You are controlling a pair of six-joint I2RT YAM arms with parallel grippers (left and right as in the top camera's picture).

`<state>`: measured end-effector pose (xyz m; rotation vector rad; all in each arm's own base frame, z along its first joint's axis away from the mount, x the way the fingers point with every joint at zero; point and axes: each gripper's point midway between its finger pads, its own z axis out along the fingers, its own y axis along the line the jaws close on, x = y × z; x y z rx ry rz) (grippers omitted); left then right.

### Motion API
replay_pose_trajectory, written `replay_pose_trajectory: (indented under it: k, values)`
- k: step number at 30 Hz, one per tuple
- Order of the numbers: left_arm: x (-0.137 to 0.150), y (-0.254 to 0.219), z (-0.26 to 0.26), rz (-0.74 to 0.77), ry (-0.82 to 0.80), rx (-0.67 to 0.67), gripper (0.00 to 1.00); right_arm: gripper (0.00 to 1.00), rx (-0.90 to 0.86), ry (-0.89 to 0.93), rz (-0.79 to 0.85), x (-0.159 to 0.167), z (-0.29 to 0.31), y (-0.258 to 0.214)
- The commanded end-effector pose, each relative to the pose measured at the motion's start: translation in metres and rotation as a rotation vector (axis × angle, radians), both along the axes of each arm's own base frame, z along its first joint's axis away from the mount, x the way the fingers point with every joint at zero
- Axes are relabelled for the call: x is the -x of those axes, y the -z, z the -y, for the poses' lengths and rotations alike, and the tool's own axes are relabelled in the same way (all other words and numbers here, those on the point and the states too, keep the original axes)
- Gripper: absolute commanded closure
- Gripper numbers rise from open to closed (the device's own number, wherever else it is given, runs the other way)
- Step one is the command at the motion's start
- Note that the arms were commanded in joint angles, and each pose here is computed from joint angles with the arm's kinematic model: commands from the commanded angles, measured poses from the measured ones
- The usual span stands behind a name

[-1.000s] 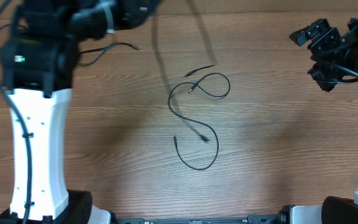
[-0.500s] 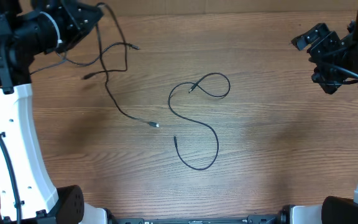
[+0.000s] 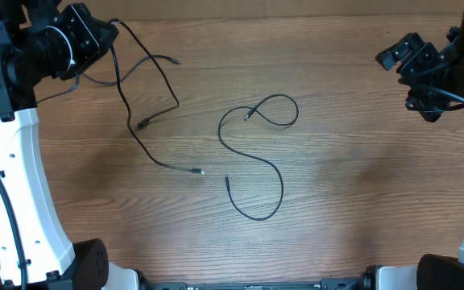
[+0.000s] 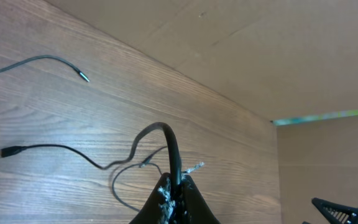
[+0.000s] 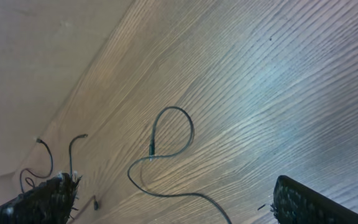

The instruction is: Untangle cables

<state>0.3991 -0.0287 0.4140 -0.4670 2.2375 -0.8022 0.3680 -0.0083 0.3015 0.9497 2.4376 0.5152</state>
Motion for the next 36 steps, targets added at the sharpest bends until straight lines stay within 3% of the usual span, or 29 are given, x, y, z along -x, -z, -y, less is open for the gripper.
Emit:
replay_pose_trajectory:
  k: [1,7,12,19,25,32,36]
  values:
    - [-0.013,0.008,0.001,0.019,0.052,-0.052,0.96,0.0,0.022,-0.002,-0.004,0.0,0.003,0.002]
    - [-0.033,0.048,-0.019,-0.091,0.024,-0.052,0.96,0.0,0.021,-0.002,-0.009,0.001,0.003,0.003]
    - [-0.045,0.076,-0.064,-0.165,-0.081,-0.056,0.96,0.0,0.022,-0.003,-0.009,0.001,0.003,0.003]
    - [-0.039,0.087,-0.128,-0.206,-0.253,-0.099,0.96,0.0,0.022,-0.002,-0.008,0.001,0.003,0.003]
    - [-0.016,0.097,-0.205,-0.282,-0.507,-0.266,0.96,0.0,0.022,-0.002,-0.008,0.001,0.003,0.003]
    - [0.035,0.072,-0.315,-0.349,-1.033,-0.65,0.96,0.0,0.022,-0.002,-0.008,0.001,0.003,0.003]
    - [0.05,0.058,-0.339,-0.357,-1.171,-0.778,0.96,0.0,0.022,-0.003,-0.008,0.001,0.003,0.003]
